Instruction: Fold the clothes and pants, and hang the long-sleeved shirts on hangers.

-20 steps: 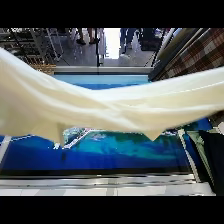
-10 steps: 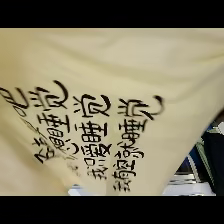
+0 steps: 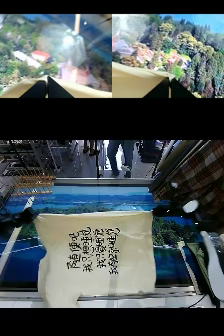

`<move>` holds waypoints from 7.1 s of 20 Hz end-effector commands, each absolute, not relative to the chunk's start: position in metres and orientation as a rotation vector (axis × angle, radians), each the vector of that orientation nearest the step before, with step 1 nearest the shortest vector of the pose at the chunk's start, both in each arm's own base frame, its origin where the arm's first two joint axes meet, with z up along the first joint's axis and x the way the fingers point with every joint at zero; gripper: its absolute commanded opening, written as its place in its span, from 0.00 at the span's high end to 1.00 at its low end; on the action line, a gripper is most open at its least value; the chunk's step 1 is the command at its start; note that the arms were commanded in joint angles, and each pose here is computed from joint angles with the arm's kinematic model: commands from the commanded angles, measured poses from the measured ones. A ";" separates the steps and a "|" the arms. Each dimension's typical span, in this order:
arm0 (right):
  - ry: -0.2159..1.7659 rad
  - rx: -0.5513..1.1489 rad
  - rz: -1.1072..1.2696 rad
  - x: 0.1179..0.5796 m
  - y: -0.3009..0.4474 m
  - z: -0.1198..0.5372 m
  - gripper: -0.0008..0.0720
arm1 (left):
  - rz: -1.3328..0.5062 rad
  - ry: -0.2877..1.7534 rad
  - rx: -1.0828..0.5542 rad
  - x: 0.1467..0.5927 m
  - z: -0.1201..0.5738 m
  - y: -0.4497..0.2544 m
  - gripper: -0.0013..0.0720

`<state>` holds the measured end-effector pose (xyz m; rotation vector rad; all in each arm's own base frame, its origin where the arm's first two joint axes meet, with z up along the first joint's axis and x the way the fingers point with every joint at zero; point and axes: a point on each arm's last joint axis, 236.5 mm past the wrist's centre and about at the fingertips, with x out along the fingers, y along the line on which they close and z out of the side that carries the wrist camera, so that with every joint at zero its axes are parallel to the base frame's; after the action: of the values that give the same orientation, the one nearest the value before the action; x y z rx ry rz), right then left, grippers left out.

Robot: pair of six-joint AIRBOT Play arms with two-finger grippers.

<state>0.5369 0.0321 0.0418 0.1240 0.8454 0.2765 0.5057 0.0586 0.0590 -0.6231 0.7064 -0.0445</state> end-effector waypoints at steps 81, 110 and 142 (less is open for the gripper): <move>1.214 0.427 0.443 0.474 0.087 -0.093 0.62 | -0.042 1.107 -0.716 0.505 -0.094 0.053 0.34; 1.630 0.368 0.472 0.375 0.037 -0.052 0.35 | -0.077 1.463 -0.663 0.396 -0.048 0.109 0.27; 1.718 0.566 0.729 0.232 0.106 -0.069 0.97 | -0.172 1.407 -0.858 0.240 -0.087 0.021 0.98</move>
<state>0.2401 0.0998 -0.0913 0.5602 1.7069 0.6857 0.2325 0.0302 -0.1097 -0.8074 1.4198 -0.0982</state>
